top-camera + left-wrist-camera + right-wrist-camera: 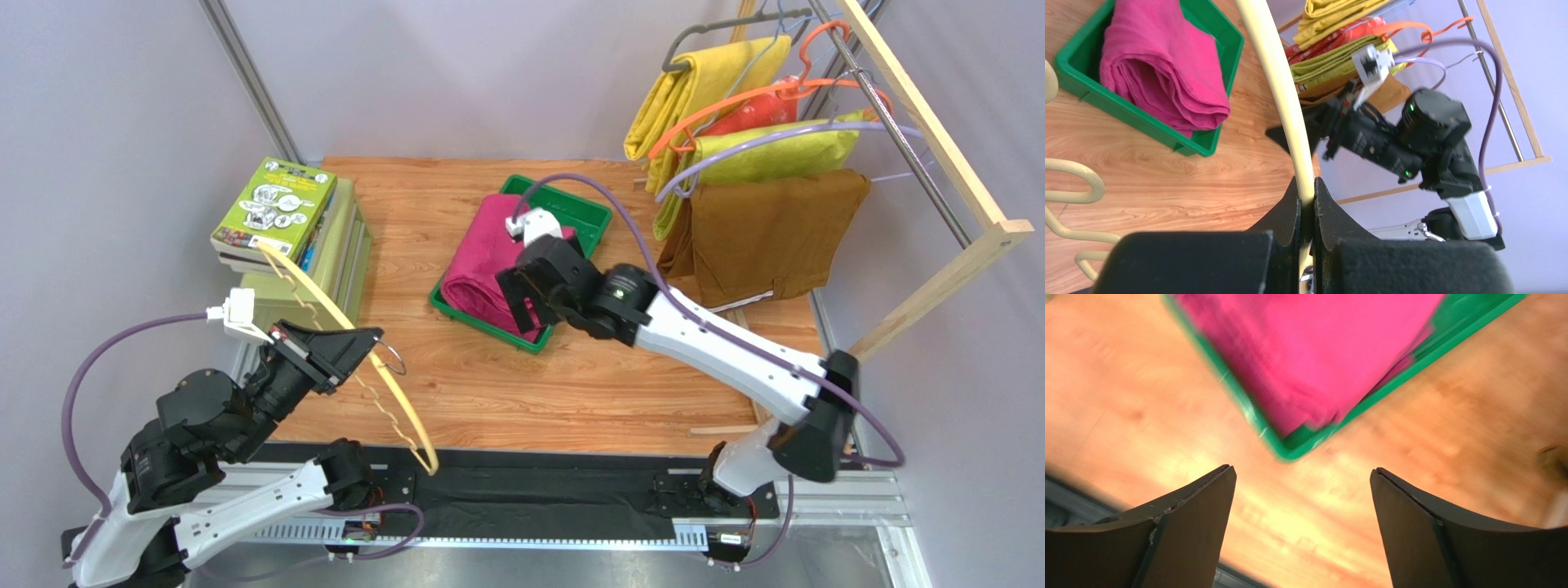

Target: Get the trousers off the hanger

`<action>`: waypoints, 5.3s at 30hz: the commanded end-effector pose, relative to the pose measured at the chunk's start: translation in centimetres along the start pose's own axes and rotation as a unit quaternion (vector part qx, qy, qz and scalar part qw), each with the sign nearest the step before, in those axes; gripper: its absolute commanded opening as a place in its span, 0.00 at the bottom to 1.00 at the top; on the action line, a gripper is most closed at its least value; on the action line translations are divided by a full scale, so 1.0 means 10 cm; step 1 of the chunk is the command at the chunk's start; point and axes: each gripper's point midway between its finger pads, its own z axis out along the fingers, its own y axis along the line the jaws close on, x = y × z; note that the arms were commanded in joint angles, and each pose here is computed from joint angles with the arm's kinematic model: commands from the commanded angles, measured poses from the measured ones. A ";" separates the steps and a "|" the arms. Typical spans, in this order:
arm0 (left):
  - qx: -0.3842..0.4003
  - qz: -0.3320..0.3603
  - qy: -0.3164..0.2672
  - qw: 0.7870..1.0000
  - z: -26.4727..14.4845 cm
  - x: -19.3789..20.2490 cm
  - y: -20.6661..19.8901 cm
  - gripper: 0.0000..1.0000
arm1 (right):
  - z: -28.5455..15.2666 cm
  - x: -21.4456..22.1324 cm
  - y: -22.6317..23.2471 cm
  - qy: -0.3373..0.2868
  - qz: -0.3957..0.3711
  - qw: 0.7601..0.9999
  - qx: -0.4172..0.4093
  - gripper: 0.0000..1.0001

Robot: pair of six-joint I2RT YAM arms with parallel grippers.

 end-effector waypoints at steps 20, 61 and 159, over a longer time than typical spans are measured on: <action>0.181 -0.123 0.180 0.959 0.44 0.85 -1.06 0.00 | -2.16 0.66 1.22 -0.105 0.081 0.841 -0.525 0.78; 0.173 -0.122 0.176 0.961 0.63 0.94 -1.07 0.38 | -2.44 0.79 1.62 -0.109 0.161 0.785 -0.588 0.00; 0.078 -0.003 0.048 0.996 0.13 0.28 -0.29 0.64 | -1.49 -0.89 -2.22 -0.409 0.396 0.776 0.273 0.00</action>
